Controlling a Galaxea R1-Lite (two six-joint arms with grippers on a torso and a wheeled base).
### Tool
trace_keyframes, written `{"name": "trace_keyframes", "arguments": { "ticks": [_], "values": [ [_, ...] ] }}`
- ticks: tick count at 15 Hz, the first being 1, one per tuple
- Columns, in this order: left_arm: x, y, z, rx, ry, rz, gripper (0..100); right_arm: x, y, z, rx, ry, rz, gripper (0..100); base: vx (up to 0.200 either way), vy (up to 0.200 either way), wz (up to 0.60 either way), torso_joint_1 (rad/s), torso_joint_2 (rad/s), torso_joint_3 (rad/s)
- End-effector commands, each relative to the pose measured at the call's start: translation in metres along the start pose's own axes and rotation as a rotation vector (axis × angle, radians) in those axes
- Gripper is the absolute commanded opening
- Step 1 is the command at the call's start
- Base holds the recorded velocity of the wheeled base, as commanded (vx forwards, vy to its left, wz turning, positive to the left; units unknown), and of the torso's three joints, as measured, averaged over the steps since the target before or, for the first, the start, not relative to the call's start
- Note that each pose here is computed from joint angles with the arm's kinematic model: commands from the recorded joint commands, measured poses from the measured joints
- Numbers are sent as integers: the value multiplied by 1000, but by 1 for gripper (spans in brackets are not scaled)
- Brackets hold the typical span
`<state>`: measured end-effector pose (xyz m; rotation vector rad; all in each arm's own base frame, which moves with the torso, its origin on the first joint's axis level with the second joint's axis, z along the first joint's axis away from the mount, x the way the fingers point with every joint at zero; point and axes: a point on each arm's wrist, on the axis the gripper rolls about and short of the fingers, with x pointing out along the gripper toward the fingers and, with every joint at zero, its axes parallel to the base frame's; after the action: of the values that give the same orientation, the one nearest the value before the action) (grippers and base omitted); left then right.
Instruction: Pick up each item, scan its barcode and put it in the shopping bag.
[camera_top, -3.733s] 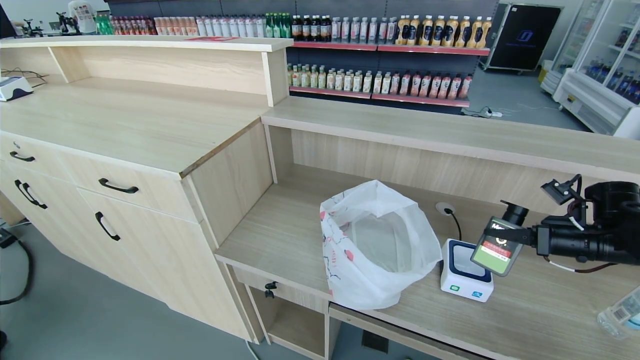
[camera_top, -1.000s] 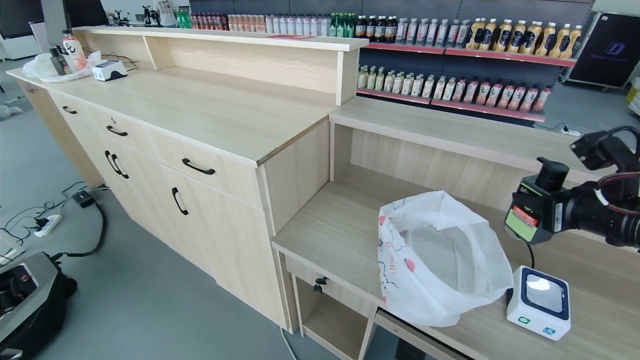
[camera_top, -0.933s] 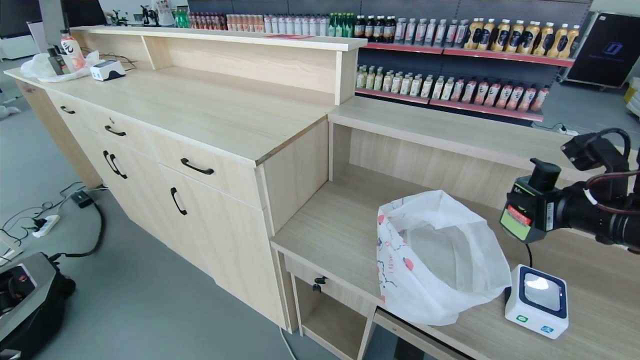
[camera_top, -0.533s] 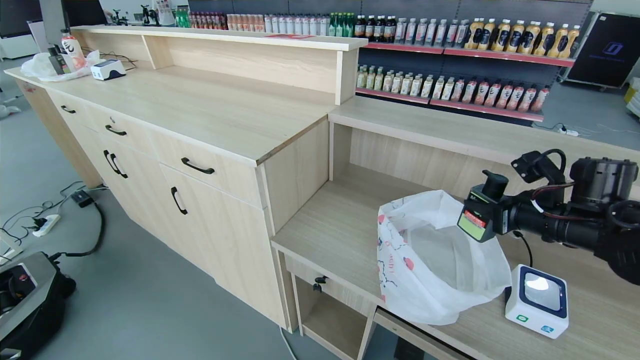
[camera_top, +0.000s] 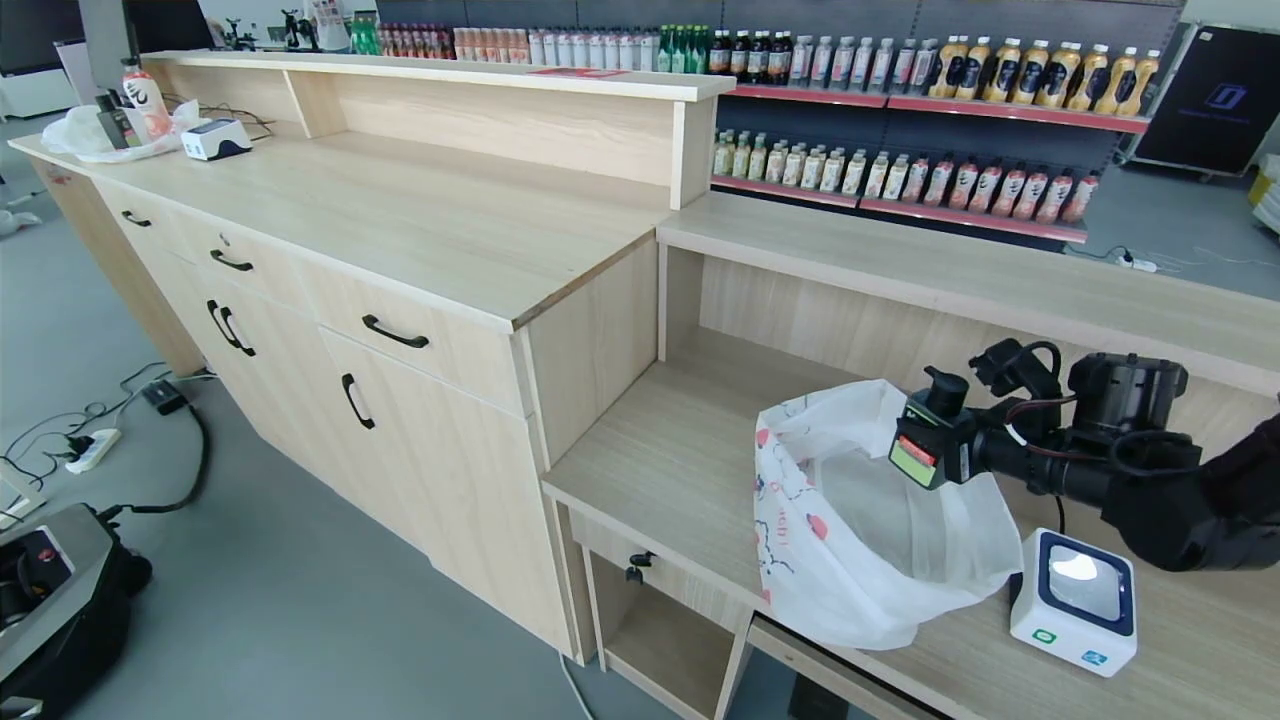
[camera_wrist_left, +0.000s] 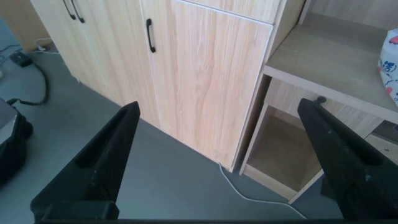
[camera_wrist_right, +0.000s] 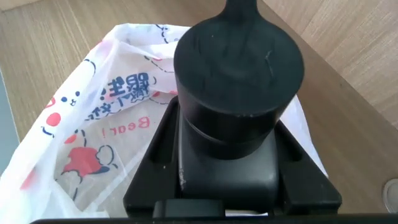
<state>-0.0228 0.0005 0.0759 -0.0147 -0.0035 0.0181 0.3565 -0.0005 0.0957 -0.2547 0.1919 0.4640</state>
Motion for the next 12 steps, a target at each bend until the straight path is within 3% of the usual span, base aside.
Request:
{"name": "trace_keyframes", "arguments": {
  "ticks": [1,12],
  "values": [
    [0,0,0,-1,-1,0,100,14,-6,-26,-14,21,42,0,0,0,0,0,0,0],
    [0,0,0,-1,-1,0,100,55,-18,-62,-65,-17,76,0,0,0,0,0,0,0]
  ]
}}
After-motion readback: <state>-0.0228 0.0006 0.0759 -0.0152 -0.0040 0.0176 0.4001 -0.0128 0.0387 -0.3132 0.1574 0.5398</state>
